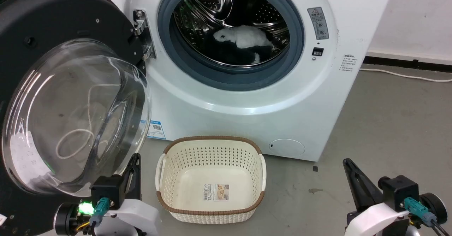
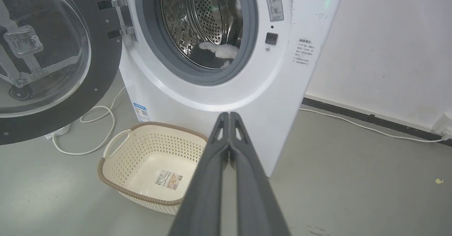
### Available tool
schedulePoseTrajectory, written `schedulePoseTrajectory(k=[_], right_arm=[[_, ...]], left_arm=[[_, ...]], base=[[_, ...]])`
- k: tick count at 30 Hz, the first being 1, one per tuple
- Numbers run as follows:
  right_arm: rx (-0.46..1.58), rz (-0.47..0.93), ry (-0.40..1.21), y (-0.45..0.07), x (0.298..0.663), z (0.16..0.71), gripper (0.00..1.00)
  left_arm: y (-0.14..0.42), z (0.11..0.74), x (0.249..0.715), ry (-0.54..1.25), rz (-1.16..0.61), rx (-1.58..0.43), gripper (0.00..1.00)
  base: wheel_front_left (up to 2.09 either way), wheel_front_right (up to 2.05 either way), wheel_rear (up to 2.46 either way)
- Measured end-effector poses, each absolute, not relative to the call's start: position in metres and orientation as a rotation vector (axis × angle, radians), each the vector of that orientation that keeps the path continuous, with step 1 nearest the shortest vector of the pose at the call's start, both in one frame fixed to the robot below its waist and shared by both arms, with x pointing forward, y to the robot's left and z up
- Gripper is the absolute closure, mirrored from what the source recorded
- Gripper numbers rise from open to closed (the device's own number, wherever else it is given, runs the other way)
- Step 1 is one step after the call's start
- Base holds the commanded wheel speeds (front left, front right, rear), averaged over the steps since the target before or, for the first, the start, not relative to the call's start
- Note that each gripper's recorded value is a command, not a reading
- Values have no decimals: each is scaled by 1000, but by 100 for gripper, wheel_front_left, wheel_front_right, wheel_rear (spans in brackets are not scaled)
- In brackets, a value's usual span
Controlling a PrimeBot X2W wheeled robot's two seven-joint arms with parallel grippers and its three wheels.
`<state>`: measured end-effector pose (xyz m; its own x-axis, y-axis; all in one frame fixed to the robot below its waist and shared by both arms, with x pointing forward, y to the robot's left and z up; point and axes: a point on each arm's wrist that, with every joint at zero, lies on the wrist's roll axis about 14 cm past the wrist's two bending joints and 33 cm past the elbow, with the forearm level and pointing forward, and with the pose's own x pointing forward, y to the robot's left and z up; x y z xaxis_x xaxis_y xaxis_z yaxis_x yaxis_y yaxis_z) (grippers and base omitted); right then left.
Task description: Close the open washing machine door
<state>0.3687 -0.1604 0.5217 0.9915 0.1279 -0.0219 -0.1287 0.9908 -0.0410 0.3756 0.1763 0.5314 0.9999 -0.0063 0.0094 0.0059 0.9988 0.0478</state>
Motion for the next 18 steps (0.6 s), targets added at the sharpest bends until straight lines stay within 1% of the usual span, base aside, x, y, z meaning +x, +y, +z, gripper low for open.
schedulePoseTrajectory(k=[11,12,18], right_arm=[[-43,129,19,-160,369,522,100],[-43,129,20,-160,369,521,0],[-39,130,20,-160,369,521,0]], left_arm=[[176,531,376,-9,-7,48,100],[176,531,376,-9,-7,48,0],[174,531,376,-8,-12,47,0]], base=[[0,0,0],[0,0,0],[0,0,0]])
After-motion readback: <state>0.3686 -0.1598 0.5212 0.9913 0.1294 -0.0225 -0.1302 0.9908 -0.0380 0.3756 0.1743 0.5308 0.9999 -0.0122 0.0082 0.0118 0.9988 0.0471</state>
